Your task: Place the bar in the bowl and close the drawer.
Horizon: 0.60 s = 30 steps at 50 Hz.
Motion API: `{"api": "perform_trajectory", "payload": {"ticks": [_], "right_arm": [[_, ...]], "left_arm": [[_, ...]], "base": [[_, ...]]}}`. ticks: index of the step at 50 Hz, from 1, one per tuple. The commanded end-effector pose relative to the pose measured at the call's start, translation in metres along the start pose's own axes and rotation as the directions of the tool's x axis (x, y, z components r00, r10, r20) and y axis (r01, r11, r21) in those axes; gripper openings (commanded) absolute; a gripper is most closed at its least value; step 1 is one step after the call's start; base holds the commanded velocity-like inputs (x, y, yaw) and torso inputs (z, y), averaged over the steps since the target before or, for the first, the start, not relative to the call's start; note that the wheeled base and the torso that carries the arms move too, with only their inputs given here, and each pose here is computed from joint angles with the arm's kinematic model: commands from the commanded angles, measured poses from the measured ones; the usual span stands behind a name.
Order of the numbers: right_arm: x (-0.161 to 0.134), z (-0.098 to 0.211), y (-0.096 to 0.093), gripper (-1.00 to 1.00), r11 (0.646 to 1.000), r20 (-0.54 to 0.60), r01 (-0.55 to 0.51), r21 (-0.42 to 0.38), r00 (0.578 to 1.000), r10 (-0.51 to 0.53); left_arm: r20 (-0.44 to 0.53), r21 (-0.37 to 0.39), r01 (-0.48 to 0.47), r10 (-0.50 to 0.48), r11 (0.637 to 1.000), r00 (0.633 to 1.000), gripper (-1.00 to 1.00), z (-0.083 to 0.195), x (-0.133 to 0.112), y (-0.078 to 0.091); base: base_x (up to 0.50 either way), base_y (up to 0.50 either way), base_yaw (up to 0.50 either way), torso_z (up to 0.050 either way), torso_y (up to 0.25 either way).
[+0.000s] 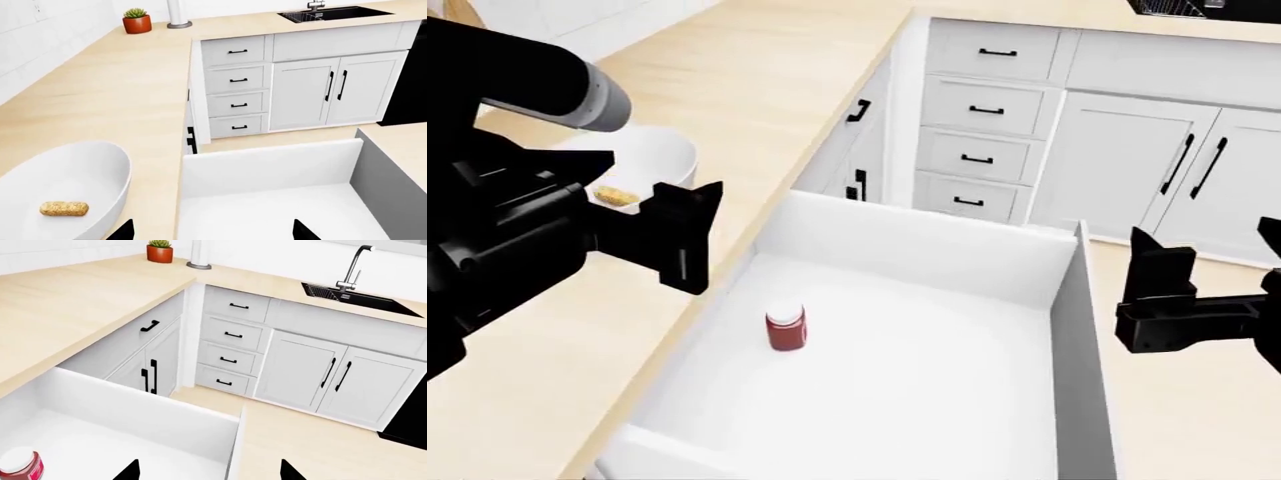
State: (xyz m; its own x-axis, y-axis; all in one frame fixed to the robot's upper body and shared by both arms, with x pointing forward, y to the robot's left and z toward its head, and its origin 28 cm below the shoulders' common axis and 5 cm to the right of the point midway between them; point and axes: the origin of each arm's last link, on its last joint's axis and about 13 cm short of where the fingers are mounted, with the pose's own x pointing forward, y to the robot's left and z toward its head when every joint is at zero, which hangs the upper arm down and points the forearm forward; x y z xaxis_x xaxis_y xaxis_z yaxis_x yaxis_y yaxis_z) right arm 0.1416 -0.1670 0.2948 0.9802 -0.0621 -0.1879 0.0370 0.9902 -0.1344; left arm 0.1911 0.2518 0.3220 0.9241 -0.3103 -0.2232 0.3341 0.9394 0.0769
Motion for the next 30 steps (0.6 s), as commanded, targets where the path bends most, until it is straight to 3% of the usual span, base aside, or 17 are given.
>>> {"api": "perform_trajectory", "payload": {"ticks": [1, 8, 30], "right_arm": [[-0.0003, -0.0008, 0.0001, 1.0, 1.0, 0.004, 0.017, -0.007, 1.0, -0.017], [0.0, -0.002, 0.0002, 1.0, 0.999, 0.013, 0.03, -0.014, 0.999, -0.03], [-0.0005, -0.0026, 0.0009, 1.0, 1.0, 0.016, 0.024, -0.017, 1.0, -0.024]], "left_arm": [[0.002, -0.001, -0.002, 0.002, 1.0, 1.0, 1.0, 0.0001, -0.001, 0.0003], [0.001, 0.0, -0.004, 0.004, 1.0, 1.0, 1.0, -0.0002, -0.0008, 0.0004], [0.001, -0.001, -0.006, 0.006, 1.0, 1.0, 1.0, -0.0005, -0.001, 0.001]], "base": [[0.0, 0.0, 0.0, 0.0, 0.0], [0.0, 0.0, -0.05, 0.0, 0.0], [0.0, 0.0, -0.5, 0.0, 0.0]]}}
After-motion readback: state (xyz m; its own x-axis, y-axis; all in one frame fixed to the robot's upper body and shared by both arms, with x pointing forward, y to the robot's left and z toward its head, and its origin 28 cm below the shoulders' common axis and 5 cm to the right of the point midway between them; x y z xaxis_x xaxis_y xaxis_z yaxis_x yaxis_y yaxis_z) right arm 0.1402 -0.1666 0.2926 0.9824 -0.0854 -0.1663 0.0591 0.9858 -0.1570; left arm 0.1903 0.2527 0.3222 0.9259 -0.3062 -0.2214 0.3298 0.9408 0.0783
